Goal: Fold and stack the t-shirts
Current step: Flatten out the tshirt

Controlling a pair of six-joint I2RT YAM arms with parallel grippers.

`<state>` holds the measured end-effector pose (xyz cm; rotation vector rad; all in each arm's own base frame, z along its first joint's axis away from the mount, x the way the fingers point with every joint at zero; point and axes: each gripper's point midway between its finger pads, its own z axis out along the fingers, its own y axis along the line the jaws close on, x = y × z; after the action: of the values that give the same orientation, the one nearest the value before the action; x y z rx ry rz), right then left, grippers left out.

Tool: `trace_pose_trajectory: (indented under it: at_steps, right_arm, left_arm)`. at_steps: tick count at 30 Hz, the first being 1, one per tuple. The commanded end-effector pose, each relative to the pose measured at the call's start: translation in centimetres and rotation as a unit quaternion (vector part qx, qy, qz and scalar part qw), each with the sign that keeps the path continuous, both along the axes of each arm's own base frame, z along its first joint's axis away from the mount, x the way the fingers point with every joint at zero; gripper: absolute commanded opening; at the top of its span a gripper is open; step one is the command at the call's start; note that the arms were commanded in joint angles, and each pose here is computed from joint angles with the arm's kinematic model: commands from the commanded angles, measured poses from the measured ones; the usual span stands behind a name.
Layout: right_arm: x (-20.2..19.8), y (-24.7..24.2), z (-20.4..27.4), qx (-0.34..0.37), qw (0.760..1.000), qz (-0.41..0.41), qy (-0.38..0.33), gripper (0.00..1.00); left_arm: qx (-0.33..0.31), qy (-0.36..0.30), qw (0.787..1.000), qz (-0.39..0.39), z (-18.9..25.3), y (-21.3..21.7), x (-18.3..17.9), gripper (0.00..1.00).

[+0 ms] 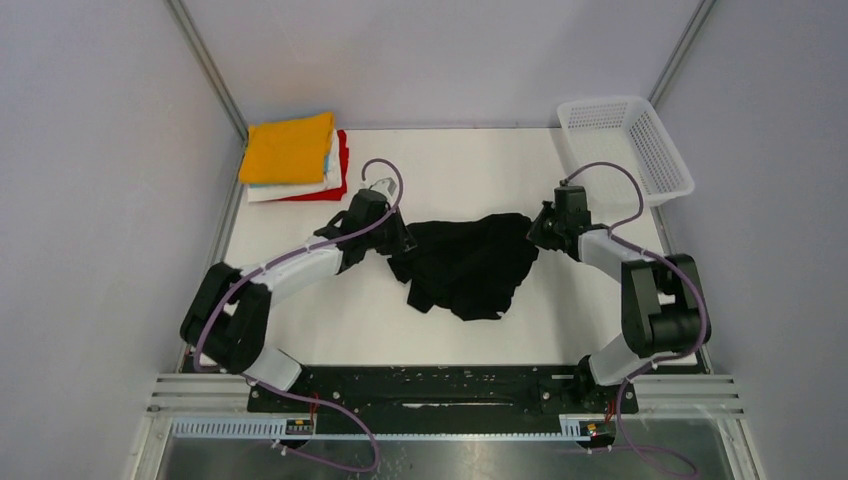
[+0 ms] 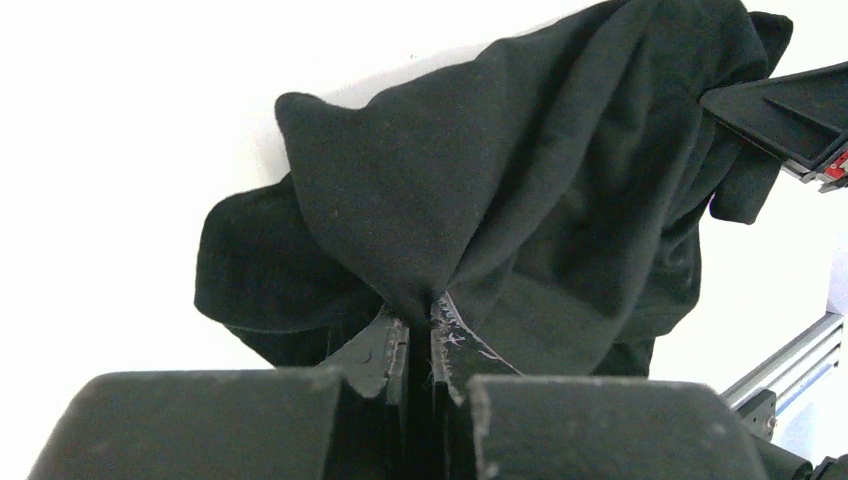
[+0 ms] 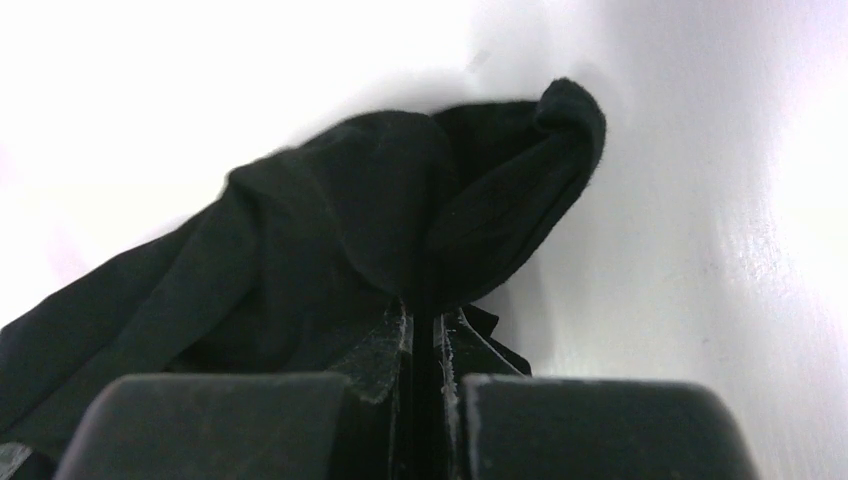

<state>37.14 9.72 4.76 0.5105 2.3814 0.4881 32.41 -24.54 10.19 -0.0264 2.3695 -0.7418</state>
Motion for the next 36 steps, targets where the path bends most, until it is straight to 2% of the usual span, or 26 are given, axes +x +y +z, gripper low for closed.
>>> trace_pose_trajectory:
  at_steps: [1,4,7,10,14,18,21,22,24,27,30,32,34,36]
  right_arm:
    - [0.4,0.8,12.1,0.014,0.984,0.044,-0.172,0.0]
    - [-2.1,0.5,19.2,0.004,0.963,0.061,-0.261,0.0]
    - [-6.2,0.7,26.2,0.013,0.933,0.088,-0.35,0.0]
    - [-11.4,1.4,32.6,0.028,0.891,0.125,-0.435,0.0]
    - [-18.6,1.4,39.8,0.039,0.835,0.153,-0.528,0.0]
    - [-25.6,1.9,44.9,0.054,0.774,0.19,-0.601,0.0]
    - [-29.4,2.0,47.2,0.062,0.74,0.208,-0.637,0.0]
    - [-30.2,2.0,47.6,0.062,0.732,0.211,-0.644,0.0]
    - [-30.9,1.9,47.8,0.064,0.73,0.21,-0.647,0.0]
    - [-29.5,1.8,46.6,0.07,0.751,0.199,-0.625,0.0]
    - [-25.0,1.4,43.4,0.069,0.799,0.165,-0.574,0.0]
    - [-20.8,1.1,39.7,0.064,0.841,0.137,-0.52,0.0]
    - [-16.4,0.7,34.8,0.051,0.882,0.112,-0.455,0.0]
    - [-12.2,0.3,29.2,0.032,0.918,0.087,-0.387,0.0]
  left_arm:
    - [-0.024,-0.131,0.991,0.009,10.1,1.0,1.0,0.0]
    - [-0.05,-0.19,0.98,0.0,15.6,1.9,-1.1,0.0]
    - [-0.101,-0.263,0.959,-0.037,22.1,2.3,-4.8,0.0]
    - [-0.163,-0.332,0.924,-0.096,28.5,2.7,-9.8,0.0]
    - [-0.235,-0.421,0.857,-0.18,36.3,4.3,-18.2,0.0]
    - [-0.279,-0.472,0.8,-0.244,40.6,6.0,-24.8,0.0]
    - [-0.3,-0.494,0.774,-0.258,42.2,7.0,-27.5,0.0]
    - [-0.304,-0.497,0.772,-0.256,42.3,7.2,-27.8,0.0]
    - [-0.305,-0.495,0.776,-0.243,42.1,7.4,-27.5,0.0]
    - [-0.297,-0.476,0.801,-0.211,40.8,7.2,-25.4,0.0]
    - [-0.267,-0.43,0.852,-0.134,37.8,6.8,-20.3,0.03]
    - [-0.226,-0.384,0.893,-0.066,34.0,6.8,-15.9,0.09]
    - [-0.155,-0.311,0.937,0.025,27.7,7.3,-10.6,0.11]
    - [-0.068,-0.245,0.96,0.12,21.2,9.1,-6.4,0.14]
